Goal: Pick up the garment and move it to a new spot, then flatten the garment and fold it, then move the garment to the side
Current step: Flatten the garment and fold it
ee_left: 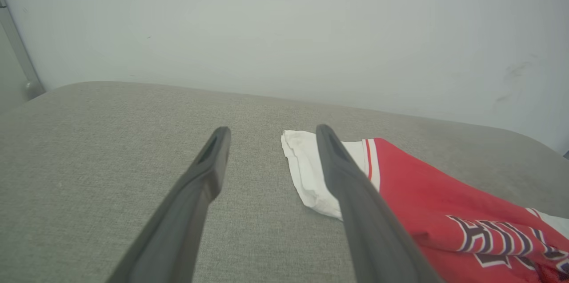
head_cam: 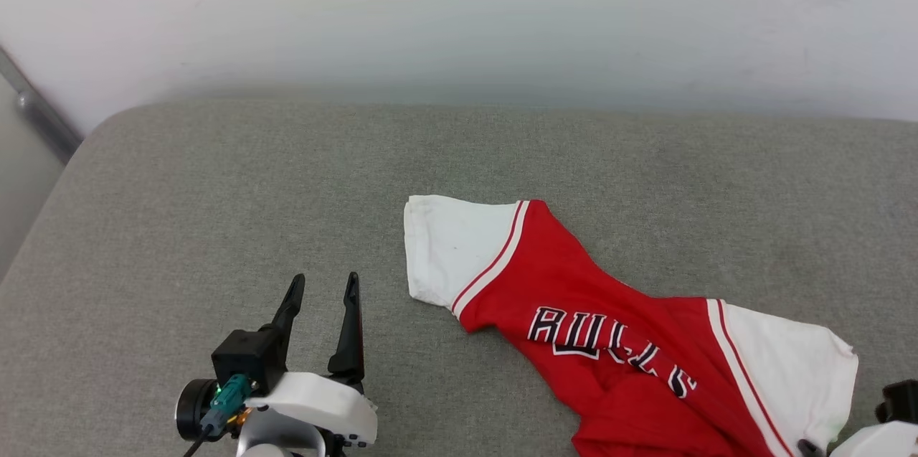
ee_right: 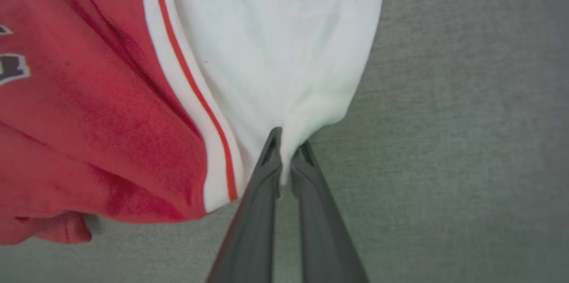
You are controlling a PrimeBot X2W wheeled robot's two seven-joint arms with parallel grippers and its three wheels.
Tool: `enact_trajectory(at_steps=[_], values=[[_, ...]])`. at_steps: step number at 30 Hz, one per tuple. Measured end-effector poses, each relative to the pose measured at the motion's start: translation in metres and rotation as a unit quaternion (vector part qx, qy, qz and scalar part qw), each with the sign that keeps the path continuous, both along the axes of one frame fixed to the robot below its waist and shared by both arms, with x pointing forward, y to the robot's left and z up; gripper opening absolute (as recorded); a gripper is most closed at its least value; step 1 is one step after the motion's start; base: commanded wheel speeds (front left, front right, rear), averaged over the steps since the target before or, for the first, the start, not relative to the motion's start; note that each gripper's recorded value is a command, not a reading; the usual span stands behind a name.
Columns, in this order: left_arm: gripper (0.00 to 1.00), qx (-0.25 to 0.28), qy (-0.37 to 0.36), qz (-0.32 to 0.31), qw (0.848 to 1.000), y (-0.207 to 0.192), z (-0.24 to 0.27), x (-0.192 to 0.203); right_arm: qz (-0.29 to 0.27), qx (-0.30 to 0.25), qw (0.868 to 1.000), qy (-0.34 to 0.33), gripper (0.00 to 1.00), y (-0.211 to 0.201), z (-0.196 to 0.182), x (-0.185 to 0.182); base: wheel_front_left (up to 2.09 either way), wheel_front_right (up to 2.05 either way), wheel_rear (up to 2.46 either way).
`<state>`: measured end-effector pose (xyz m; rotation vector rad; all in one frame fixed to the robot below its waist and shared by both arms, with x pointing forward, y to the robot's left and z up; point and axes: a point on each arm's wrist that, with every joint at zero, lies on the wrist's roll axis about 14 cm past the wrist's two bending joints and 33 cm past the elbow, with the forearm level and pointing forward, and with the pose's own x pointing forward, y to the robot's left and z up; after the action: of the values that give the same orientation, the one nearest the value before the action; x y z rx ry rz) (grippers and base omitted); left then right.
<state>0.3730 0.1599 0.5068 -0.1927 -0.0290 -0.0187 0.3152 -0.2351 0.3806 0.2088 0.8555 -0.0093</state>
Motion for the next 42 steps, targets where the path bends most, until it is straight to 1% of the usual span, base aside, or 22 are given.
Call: enact_trajectory(at_steps=[1, 3, 7, 11, 16, 19, 21, 24, 28, 30, 32, 36, 39, 40, 42], values=[[1.0, -0.002, 0.003, -0.001, 1.0, -0.001, -0.001, 0.0, -0.004, 0.0, 1.0, 0.0, 1.0, 0.002, -0.004, -0.005, 0.0, 0.0, 0.0], [1.0, 0.002, 0.004, -0.001, 1.0, 0.001, -0.001, -0.002, -0.015, 0.005, 1.0, -0.019, 1.0, 0.003, -0.002, -0.006, 0.0, 0.0, 0.0], [1.0, 0.001, 0.011, 0.001, 1.0, 0.002, -0.004, -0.008, -0.028, -0.015, 0.993, -0.115, 1.0, -0.001, 0.027, 0.009, 0.0, 0.0, 0.0], [1.0, 0.003, 0.015, 0.004, 1.0, 0.006, -0.004, -0.015, -0.029, -0.036, 0.974, -0.22, 1.0, -0.002, 0.064, 0.022, 0.0, 0.0, 0.0], [1.0, 0.01, 0.013, 0.001, 1.0, 0.008, 0.0, -0.014, -0.02, -0.05, 0.947, -0.316, 1.0, 0.004, 0.103, 0.031, 0.0, 0.0, 0.0], [1.0, 0.02, 0.017, 0.002, 1.0, 0.011, 0.001, -0.012, -0.007, -0.05, 0.932, -0.359, 1.0, 0.015, 0.124, 0.034, 0.0, 0.0, 0.0], [1.0, 0.015, 0.019, 0.007, 1.0, 0.014, 0.001, -0.009, 0.003, -0.045, 0.923, -0.383, 1.0, 0.024, 0.137, 0.035, 0.0, 0.0, 0.0], [1.0, 0.018, 0.014, 0.002, 1.0, 0.012, 0.009, 0.005, 0.011, -0.043, 0.912, -0.408, 1.0, 0.032, 0.152, 0.037, 0.0, 0.0, 0.0], [1.0, 0.016, 0.007, -0.027, 0.999, 0.0, 0.025, 0.036, 0.019, -0.043, 0.903, -0.428, 1.0, 0.039, 0.168, 0.044, 0.0, 0.0, 0.0], [1.0, 0.011, 0.011, -0.045, 0.999, -0.008, 0.03, 0.056, 0.022, -0.042, 0.901, -0.432, 1.0, 0.042, 0.172, 0.049, 0.0, 0.0, 0.0], [1.0, 0.011, 0.032, -0.058, 0.998, -0.011, 0.027, 0.077, 0.023, -0.041, 0.902, -0.429, 1.0, 0.044, 0.172, 0.053, 0.0, 0.0, 0.0], [1.0, 0.011, 0.09, -0.103, 0.991, -0.025, 0.013, 0.116, 0.016, -0.041, 0.906, -0.421, 1.0, 0.04, 0.166, 0.062, 0.0, 0.0, 0.0], [1.0, 0.029, 0.162, -0.144, 0.976, -0.034, -0.011, 0.139, 0.012, -0.042, 0.914, -0.404, 1.0, 0.038, 0.154, 0.067, 0.0, 0.0, 0.0], [1.0, 0.034, 0.188, -0.155, 0.969, -0.036, -0.021, 0.144, 0.011, -0.042, 0.917, -0.397, 1.0, 0.037, 0.149, 0.069, 0.0, 0.0, 0.0], [1.0, 0.054, 0.248, -0.177, 0.951, -0.037, -0.045, 0.151, 0.007, -0.043, 0.92, -0.389, 1.0, 0.034, 0.142, 0.072, 0.0, 0.0, 0.0]])
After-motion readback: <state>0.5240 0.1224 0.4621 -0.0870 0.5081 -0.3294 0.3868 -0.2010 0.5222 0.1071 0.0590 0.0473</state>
